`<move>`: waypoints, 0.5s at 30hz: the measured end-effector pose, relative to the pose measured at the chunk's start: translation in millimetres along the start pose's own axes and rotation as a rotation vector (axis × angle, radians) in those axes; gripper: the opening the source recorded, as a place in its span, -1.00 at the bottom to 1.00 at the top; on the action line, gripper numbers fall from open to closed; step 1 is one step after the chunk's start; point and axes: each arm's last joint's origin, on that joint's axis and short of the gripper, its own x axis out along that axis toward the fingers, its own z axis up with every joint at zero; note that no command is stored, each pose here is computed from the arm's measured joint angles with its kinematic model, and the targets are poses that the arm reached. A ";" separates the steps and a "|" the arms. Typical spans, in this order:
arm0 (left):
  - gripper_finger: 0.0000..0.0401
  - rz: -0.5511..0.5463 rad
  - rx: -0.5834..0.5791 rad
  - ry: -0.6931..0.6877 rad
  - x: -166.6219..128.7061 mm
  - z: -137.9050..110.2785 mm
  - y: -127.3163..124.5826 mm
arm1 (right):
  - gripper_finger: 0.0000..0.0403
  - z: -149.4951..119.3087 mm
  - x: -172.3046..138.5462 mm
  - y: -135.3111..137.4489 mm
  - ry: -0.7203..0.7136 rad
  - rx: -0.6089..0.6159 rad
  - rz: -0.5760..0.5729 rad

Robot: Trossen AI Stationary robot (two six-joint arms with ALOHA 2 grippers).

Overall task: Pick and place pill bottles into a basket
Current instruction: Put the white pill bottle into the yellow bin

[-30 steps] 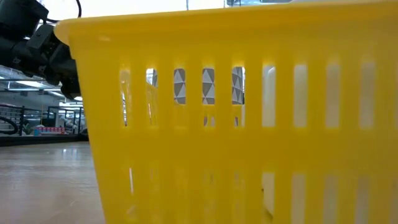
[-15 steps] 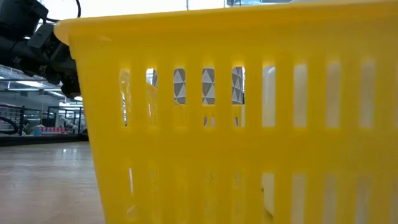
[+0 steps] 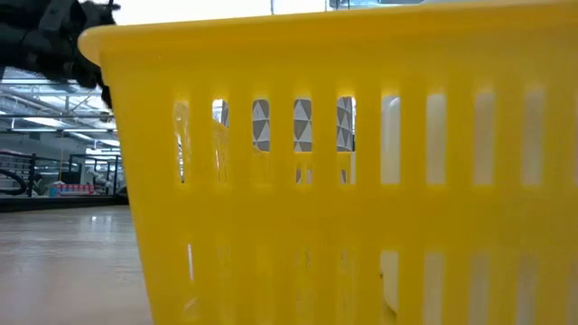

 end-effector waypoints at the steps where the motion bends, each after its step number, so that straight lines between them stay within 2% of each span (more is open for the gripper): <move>1: 0.69 -0.001 0.016 0.006 -0.1 8.8 -1.7 | -0.21 0.0 0.0 0.0 0.000 0.000 0.000; 5: 0.69 -0.008 0.091 0.028 -2.1 49.8 -9.7 | -0.20 0.1 0.0 0.0 0.000 0.000 0.000; 11: 0.69 0.324 0.156 0.114 6.2 118.8 -10.9 | -0.20 0.1 0.0 0.0 -0.001 0.000 0.000; 15: 0.69 0.426 0.202 0.155 36.5 150.3 -10.0 | -0.20 0.0 0.0 0.0 0.000 -0.001 0.001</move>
